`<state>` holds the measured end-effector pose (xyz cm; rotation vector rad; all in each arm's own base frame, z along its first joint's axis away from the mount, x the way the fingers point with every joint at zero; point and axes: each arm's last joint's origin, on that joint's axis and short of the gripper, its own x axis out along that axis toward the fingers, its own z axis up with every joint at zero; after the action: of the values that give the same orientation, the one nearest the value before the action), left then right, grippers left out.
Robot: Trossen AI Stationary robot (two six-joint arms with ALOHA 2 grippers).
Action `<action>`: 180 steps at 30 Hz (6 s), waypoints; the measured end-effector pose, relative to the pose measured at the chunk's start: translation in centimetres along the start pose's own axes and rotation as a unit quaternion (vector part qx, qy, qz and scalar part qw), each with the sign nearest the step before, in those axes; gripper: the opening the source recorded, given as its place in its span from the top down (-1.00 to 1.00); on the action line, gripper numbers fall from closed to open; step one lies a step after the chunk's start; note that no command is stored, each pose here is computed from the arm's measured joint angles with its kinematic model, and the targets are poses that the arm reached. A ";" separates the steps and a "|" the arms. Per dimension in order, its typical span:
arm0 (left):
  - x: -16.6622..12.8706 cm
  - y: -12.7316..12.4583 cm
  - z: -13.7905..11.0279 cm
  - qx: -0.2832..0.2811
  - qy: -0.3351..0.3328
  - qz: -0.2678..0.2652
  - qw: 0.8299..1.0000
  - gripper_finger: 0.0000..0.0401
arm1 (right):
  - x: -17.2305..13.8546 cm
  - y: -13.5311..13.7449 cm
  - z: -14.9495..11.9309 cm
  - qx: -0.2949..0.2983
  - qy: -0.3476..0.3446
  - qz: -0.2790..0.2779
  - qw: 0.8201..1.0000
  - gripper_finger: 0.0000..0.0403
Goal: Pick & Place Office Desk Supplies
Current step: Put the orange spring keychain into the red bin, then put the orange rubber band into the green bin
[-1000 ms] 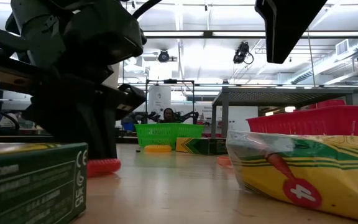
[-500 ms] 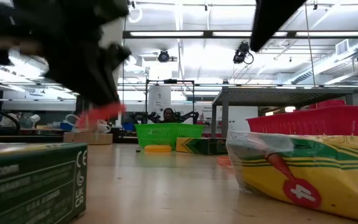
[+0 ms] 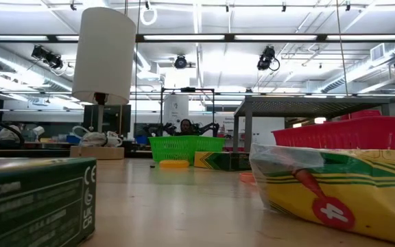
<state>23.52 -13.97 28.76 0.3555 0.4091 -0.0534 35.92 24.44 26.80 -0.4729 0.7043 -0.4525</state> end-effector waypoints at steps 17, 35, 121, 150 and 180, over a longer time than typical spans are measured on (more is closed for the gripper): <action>1.8 2.4 0.2 -0.014 -0.023 -0.064 0.998 0.95 | -0.4 0.6 2.5 -0.197 -0.085 -0.031 0.976 0.00; 3.1 3.9 0.1 -0.032 -0.048 -0.124 0.991 0.95 | 2.1 -1.0 3.0 -0.249 -0.061 -0.046 0.966 0.00; 3.1 3.5 -1.8 0.019 0.048 -0.126 0.991 -0.22 | 3.0 -1.7 -1.1 -0.169 0.133 0.168 0.962 0.96; 3.0 3.5 -1.9 0.015 0.055 -0.123 0.991 -0.22 | 5.0 -2.8 -8.0 -0.093 0.455 0.212 0.860 0.96; 2.9 3.5 -2.5 0.009 0.086 -0.127 0.988 -0.22 | 7.4 -2.5 -9.6 -0.035 0.455 0.188 0.870 0.01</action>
<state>25.69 -9.82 26.62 0.3252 0.6236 -0.2777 33.58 15.99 18.04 -0.1503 1.7007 -0.2603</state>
